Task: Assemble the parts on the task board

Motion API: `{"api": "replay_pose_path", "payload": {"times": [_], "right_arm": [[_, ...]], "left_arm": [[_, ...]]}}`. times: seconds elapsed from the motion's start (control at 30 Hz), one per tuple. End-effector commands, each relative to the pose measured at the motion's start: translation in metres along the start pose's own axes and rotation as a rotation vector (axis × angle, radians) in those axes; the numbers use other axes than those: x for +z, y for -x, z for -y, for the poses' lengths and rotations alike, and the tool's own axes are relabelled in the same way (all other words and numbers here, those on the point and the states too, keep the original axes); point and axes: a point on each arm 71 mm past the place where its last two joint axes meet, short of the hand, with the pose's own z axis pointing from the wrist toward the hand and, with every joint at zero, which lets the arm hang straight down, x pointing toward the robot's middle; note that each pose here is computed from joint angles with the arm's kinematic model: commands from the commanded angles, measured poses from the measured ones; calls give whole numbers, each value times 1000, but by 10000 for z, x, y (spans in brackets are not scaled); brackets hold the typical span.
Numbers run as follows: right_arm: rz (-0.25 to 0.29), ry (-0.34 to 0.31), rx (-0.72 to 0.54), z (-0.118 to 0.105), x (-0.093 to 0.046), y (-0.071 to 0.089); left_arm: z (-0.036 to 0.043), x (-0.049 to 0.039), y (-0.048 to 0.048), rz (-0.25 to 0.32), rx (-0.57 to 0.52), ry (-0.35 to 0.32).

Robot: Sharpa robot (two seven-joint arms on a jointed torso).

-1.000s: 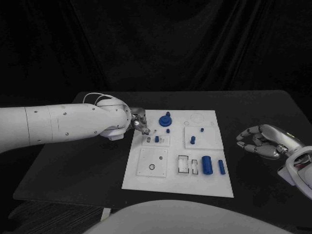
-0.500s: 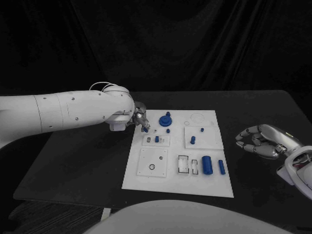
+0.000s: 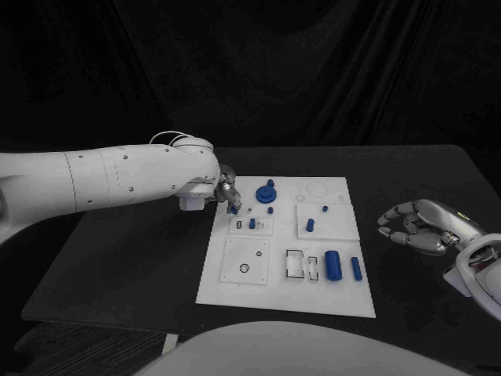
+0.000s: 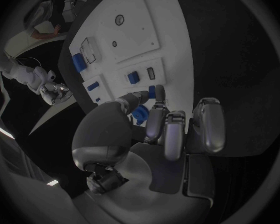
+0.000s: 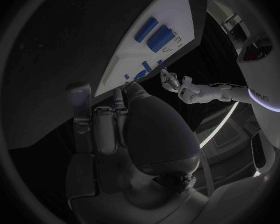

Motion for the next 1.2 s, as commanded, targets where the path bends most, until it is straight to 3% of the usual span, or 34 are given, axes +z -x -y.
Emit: {"api": "replay_pose_path", "payload": {"times": [0.03, 0.37, 1.2], "right_arm": [[-5, -13, -1, 7, 0, -12], [-9, -16, -1, 16, -8, -12], [-10, -19, -1, 22, -13, -10]], "left_arm": [[27, 8, -23, -7, -8, 9], [74, 29, -138, -22, -7, -9], [65, 95, -312, -51, -10, -16]]}}
